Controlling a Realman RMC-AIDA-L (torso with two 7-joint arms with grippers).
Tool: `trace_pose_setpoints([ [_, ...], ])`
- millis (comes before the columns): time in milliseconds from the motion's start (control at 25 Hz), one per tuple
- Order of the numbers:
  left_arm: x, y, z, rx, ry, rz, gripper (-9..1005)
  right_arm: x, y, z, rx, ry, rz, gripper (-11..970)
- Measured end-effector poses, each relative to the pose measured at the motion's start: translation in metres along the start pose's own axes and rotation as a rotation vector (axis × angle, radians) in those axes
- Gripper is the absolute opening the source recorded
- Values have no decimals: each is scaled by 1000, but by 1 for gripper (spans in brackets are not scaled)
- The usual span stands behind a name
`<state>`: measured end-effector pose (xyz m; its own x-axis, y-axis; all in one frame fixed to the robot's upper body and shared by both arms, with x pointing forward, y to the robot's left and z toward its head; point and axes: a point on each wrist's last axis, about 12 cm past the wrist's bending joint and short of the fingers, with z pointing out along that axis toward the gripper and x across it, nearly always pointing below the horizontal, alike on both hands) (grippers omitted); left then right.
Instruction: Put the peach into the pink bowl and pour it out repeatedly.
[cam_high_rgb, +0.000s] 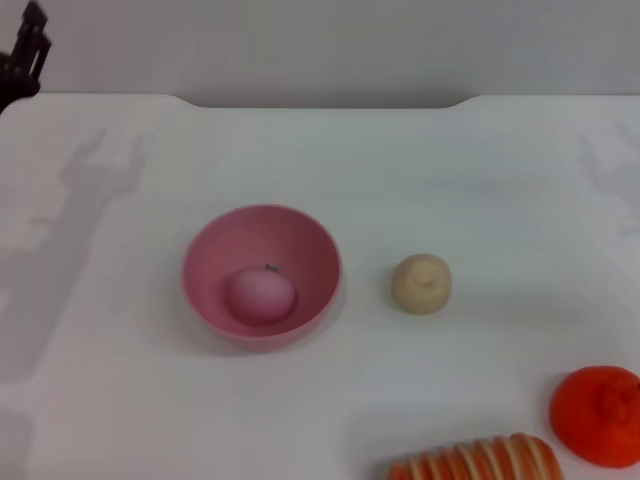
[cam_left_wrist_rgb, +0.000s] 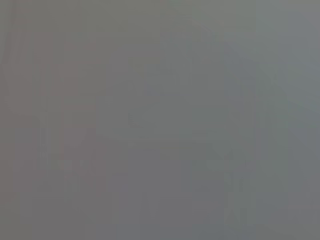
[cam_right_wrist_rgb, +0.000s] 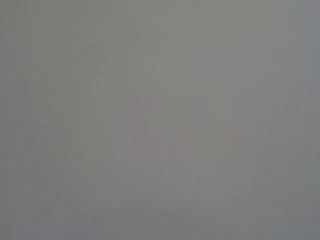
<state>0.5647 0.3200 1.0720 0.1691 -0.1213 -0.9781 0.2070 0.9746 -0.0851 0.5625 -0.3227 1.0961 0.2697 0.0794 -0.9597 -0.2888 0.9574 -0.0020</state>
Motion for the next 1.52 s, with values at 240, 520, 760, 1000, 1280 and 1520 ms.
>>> trace_pose_setpoints([
  [240, 5, -1, -8, -3, 11, -24, 545, 3, 6, 9, -5, -5, -9, 618],
  [520, 7, -5, -6, 15, 15, -36, 545, 4, 14, 21, -11, -23, -26, 618],
  [760, 6, -15, -5, 79, 1, -35, 545, 5, 24, 27, -33, -57, -61, 618],
  [1000, 10, -17, -8, 93, 23, -31, 545, 6, 23, 30, 21, -68, -20, 618],
  [1280, 10, -14, -8, 78, 29, -31, 545, 8, 24, 37, 77, -72, 14, 618],
  [1520, 10, -15, -6, 77, 31, -32, 545, 4, 27, 47, 68, -94, 16, 618],
])
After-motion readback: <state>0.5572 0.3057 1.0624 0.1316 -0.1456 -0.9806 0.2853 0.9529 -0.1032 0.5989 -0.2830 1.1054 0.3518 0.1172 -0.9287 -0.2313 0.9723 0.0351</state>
